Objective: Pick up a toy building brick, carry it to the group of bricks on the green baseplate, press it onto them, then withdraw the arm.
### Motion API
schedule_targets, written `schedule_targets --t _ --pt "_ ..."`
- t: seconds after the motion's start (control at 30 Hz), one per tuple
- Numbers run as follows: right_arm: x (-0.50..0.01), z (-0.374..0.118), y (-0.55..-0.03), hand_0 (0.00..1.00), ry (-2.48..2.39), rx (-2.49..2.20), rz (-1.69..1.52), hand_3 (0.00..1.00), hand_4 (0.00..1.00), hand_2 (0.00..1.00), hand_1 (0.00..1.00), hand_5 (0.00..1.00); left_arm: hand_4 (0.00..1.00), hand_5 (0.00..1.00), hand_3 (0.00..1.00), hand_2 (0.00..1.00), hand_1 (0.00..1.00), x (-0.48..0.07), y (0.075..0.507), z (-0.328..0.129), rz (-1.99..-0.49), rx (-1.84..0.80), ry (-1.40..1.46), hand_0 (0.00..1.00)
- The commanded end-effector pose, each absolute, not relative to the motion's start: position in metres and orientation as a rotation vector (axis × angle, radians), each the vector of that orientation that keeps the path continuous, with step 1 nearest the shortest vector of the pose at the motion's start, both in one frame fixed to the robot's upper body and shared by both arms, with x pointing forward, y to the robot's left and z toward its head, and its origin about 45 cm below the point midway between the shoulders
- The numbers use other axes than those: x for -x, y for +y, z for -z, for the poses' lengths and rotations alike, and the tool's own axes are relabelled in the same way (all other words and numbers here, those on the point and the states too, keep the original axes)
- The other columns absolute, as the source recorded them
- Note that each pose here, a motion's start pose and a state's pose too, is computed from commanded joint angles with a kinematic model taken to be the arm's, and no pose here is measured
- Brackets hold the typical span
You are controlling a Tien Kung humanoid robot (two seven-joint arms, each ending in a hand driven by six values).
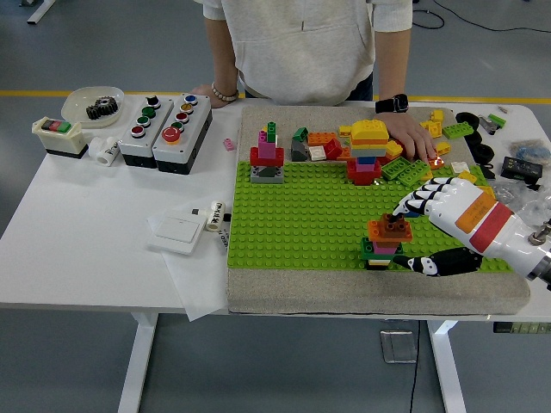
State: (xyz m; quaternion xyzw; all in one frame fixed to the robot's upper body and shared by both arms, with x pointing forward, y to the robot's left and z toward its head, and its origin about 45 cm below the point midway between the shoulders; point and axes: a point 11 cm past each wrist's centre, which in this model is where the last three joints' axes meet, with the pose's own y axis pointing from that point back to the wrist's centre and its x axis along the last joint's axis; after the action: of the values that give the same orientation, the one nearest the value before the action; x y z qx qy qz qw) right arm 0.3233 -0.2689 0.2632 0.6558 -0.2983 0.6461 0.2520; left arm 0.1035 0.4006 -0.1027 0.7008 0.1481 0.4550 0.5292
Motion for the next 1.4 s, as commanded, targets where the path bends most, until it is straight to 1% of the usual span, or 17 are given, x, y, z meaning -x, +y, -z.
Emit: schedule_targets --t 1.4 --pt "-0.321 -0.249 -0.269 0.572 -0.771 -1.781 -1.74 0.597 0.814 0.612 0.549 0.525 0.751 0.643 0.654 0.744 0.606 -0.103 0.4 0.103 -1.075 -1.675 0.359 0.681"
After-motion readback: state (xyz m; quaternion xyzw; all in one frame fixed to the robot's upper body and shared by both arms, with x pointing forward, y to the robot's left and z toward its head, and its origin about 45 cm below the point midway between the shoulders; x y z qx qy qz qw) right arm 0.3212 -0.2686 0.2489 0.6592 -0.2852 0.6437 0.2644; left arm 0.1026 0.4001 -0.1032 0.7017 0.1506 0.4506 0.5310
